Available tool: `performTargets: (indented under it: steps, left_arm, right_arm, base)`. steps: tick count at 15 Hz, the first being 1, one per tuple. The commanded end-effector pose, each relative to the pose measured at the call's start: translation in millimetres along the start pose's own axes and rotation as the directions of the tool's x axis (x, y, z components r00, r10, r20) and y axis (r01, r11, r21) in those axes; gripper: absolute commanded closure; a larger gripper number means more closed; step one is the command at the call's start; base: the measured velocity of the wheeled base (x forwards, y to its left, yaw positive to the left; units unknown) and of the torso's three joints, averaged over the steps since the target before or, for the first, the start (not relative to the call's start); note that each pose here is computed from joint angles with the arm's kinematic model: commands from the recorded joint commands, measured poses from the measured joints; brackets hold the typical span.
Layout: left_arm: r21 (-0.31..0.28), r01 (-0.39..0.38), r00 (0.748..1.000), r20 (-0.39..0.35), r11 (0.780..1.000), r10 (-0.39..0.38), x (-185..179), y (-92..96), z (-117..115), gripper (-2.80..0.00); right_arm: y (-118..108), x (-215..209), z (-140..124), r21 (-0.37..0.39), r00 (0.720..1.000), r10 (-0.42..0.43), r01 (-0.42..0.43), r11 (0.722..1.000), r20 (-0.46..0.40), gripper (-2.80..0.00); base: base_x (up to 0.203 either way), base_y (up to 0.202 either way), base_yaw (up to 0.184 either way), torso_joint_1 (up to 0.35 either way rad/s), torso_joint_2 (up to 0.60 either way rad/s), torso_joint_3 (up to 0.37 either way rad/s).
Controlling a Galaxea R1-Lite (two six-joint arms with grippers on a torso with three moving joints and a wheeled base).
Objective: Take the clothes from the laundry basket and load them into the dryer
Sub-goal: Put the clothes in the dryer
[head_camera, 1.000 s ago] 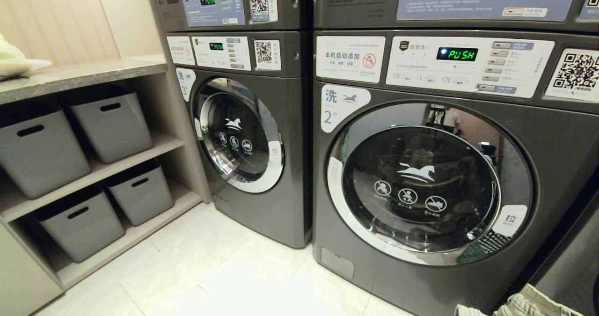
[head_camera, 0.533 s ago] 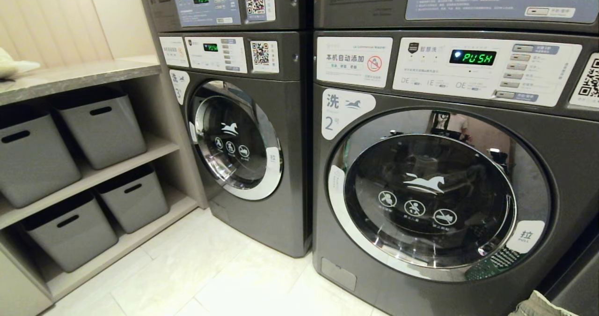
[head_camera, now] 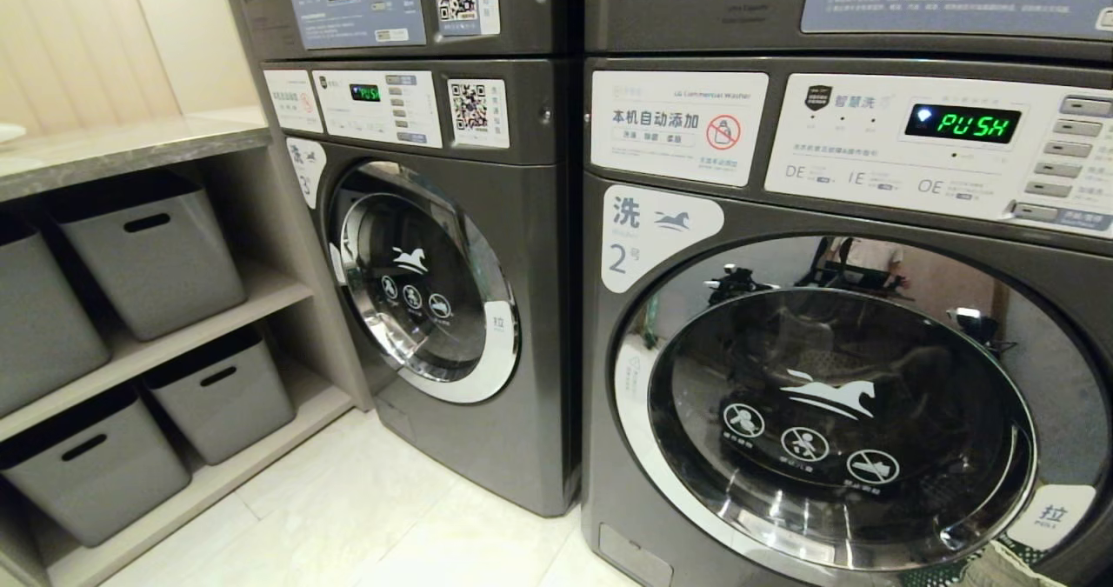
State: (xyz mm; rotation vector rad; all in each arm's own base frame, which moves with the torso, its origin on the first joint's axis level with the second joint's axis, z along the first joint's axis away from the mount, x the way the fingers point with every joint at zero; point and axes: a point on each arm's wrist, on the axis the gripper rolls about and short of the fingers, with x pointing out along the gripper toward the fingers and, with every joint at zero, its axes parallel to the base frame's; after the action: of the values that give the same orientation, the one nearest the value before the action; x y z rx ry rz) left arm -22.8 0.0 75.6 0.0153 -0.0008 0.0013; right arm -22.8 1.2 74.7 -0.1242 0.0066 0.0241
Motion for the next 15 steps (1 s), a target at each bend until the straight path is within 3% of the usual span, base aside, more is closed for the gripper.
performTargets:
  steps: [1, 9, 15]
  left_arm:
    - [0.000, 0.000, 1.000, -0.001, 1.000, 0.000, 0.1, 0.0, -0.4, 0.00]
    - [0.000, 0.000, 1.000, -0.001, 1.000, 0.000, 0.1, 0.0, -0.4, 0.00]
    - [-0.002, 0.000, 1.000, -0.001, 1.000, 0.000, 0.1, 0.0, -0.4, 0.00]
  right_arm:
    - [0.0, 0.0, 0.0, -0.001, 1.000, 0.001, -0.001, 1.000, 0.001, 0.00]
    - [0.0, 0.0, 0.2, -0.001, 1.000, -0.001, 0.001, 1.000, 0.002, 0.00]
    - [0.0, 0.0, 0.0, -0.001, 1.000, 0.001, -0.001, 1.000, 0.001, 0.00]
  base:
    - [0.193, 0.000, -0.001, 0.007, 0.00, -0.006]
    - [0.187, 0.000, -0.001, 0.003, 0.00, 0.002]
    - [0.000, 0.000, 0.000, 0.000, 0.00, 0.000]
